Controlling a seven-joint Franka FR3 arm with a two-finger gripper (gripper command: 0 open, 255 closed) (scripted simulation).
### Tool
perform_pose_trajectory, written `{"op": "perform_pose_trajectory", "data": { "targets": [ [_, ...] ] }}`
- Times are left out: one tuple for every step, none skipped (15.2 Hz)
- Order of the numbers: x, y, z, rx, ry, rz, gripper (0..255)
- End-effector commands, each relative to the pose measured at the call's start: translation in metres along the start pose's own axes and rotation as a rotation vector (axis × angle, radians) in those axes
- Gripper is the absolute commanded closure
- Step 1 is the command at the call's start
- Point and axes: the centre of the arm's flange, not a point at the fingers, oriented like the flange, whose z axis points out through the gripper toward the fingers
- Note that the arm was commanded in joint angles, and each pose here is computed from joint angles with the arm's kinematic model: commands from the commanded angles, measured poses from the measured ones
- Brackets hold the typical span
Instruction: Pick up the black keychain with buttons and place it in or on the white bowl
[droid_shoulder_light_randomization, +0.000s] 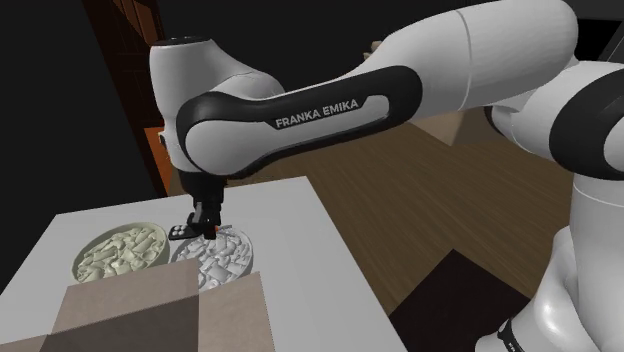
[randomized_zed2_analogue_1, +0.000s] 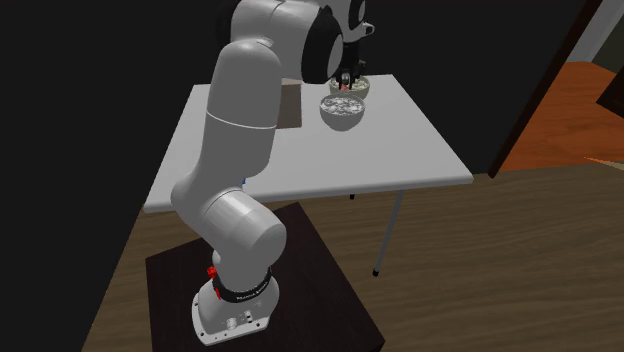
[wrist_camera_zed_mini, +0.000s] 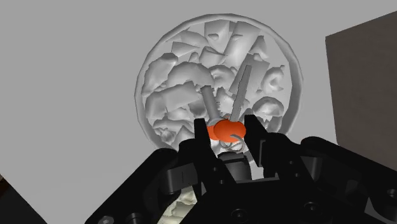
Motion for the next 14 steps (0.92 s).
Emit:
{"op": "perform_pose_trajectory", "data": {
  "targets": [
    [0.001,0.001,0.01,0.0,0.001,0.0,255],
    [0.001,0.001,0.015,0.0,0.001,0.0,255],
    [0.0,0.001,0.02,0.0,0.001,0.0,255],
    [0.0,0.001,0.025,0.0,0.001,0.0,255],
    [0.0,0.001,0.031,0.0,0.001,0.0,255],
    [-0.001,0.001,0.036,0.0,0.001,0.0,255],
    [-0.001,0.001,0.041,0.0,0.001,0.0,255],
    [-0.001,0.0,0.047,0.0,0.001,0.0,255],
    [-0.002,0.0,0.052,0.0,0.001,0.0,255],
    [-0.002,0.0,0.057,0.0,0.001,0.0,255],
    [-0.003,0.0,0.063,0.0,0.001,0.0,255],
    [-0.003,0.0,0.063,0.0,0.001,0.0,255],
    [-0.003,0.0,0.063,0.0,0.001,0.0,255],
    [-0.003,0.0,0.063,0.0,0.001,0.0,255]
  ]
}}
